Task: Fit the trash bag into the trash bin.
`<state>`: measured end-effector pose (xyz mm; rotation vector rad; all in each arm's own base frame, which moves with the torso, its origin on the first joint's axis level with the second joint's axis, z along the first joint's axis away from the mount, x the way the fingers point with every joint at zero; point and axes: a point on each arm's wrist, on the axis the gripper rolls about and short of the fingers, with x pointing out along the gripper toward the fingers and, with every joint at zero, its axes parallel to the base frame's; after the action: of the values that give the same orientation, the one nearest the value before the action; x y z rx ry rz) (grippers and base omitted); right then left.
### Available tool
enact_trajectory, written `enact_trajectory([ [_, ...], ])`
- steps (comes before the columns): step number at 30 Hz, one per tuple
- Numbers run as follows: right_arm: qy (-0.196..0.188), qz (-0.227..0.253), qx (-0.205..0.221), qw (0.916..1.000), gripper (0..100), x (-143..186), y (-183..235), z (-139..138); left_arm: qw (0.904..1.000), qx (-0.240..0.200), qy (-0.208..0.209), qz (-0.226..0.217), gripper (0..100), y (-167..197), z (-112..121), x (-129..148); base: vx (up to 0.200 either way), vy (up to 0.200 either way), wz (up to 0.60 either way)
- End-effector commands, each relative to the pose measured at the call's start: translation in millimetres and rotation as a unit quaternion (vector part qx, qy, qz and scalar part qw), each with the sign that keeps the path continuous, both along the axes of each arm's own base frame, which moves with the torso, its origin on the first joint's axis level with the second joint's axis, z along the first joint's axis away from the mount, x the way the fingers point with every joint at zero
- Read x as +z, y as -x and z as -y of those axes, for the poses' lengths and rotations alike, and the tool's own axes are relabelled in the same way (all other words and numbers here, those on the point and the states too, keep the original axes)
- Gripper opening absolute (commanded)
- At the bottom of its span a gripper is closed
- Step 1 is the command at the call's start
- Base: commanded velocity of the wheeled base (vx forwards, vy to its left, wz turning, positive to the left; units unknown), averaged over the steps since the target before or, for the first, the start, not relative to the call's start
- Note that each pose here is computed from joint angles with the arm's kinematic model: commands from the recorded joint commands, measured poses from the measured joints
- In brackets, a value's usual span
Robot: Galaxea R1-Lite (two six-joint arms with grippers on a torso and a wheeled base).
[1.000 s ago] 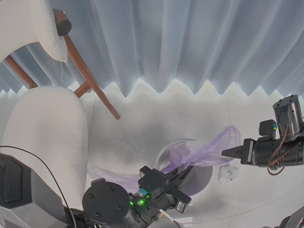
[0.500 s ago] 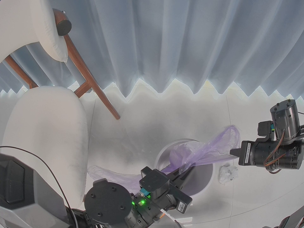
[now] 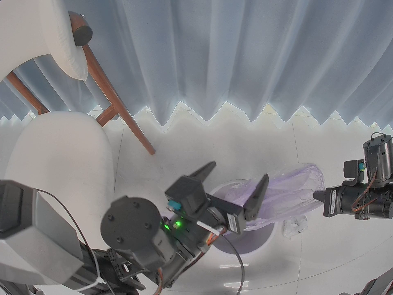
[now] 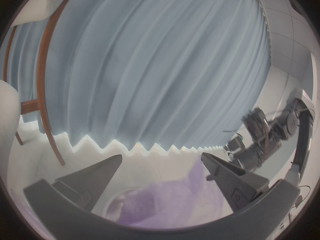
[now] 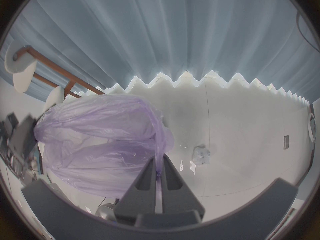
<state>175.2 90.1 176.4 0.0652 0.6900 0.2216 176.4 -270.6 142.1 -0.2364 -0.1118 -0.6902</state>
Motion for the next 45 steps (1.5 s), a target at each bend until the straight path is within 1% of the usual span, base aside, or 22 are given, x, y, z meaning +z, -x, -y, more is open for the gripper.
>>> enact_trajectory([
  [1, -0.005, 0.014, -0.007, 0.9999, 0, -4, 3, 13, 0.9987, 0.038, 0.031, 0.016, 100, -18, -16, 19, 0.000, 0.000, 0.00],
  [4, -0.004, 0.021, -0.016, 0.9996, 0, -5, 0, 18, 0.9986, 0.042, 0.028, 0.014, 100, -20, -18, 17, 0.000, 0.000, 0.00],
  [7, -0.005, 0.018, -0.016, 0.9997, 0, -6, -1, 20, 0.9991, 0.039, 0.016, 0.006, 100, -18, -19, 11, 0.000, 0.000, 0.00],
  [8, -0.006, 0.017, -0.016, 0.9997, 0, -6, -2, 21, 0.9995, 0.030, 0.005, 0.001, 100, -16, -21, 5, 0.000, 0.000, 0.00],
  [10, -0.005, 0.009, -0.021, 0.9997, 0, -10, -7, 23, 0.9993, -0.013, -0.032, -0.014, 100, -8, -30, -10, 0.000, 0.000, 0.00],
  [11, -0.005, 0.008, -0.023, 0.9997, 0, -10, -8, 23, 0.9987, -0.024, -0.041, -0.019, 100, -6, -33, -14, 0.000, 0.000, 0.00],
  [12, -0.002, 0.007, -0.024, 0.9997, 0, -12, -10, 24, 0.9968, -0.046, -0.059, -0.027, 100, -2, -41, -20, 0.000, 0.000, 0.00],
  [15, -0.002, 0.007, -0.021, 0.9997, 0, -16, -9, 24, 0.9946, -0.078, -0.065, -0.023, 100, -4, -61, -17, 0.000, 0.000, 0.00],
  [17, -0.003, 0.010, -0.018, 0.9998, 0, -17, -8, 23, 0.9926, -0.097, -0.069, -0.023, 100, -7, -66, -18, 0.000, 0.000, 0.00],
  [19, -0.003, 0.012, -0.018, 0.9998, 0, -17, -8, 22, 0.9915, -0.106, -0.071, -0.026, 100, -8, -69, -19, 0.000, 0.000, 0.00],
  [23, -0.003, 0.011, -0.013, 0.9999, 0, -19, -6, 21, 0.9931, -0.088, -0.072, -0.028, 100, -17, -75, -21, 0.000, 0.000, 0.00],
  [31, -0.004, 0.013, -0.005, 0.9999, 0, -20, -5, 18, 0.9927, -0.087, -0.076, -0.035, 100, -21, -72, -26, 0.000, 0.000, 0.00],
  [40, -0.011, 0.028, -0.003, 0.9996, 0, -17, -6, 17, 0.9905, -0.082, -0.093, -0.059, 100, -32, -66, -45, 0.000, 0.000, 0.00],
  [43, -0.013, 0.030, -0.003, 0.9995, 0, -17, -6, 17, 0.9916, -0.079, -0.087, -0.054, 100, -39, -64, -43, 0.000, 0.000, 0.00],
  [44, -0.013, 0.030, -0.003, 0.9995, 0, -17, -6, 17, 0.9928, -0.079, -0.074, -0.052, 0, -42, -62, -40, 0.000, 0.000, 0.00],
  [45, -0.013, 0.030, -0.002, 0.9995, 0, -16, -5, 17, 0.9935, -0.079, -0.063, -0.052, 0, -44, -60, -37, 0.000, 0.000, 0.00],
])
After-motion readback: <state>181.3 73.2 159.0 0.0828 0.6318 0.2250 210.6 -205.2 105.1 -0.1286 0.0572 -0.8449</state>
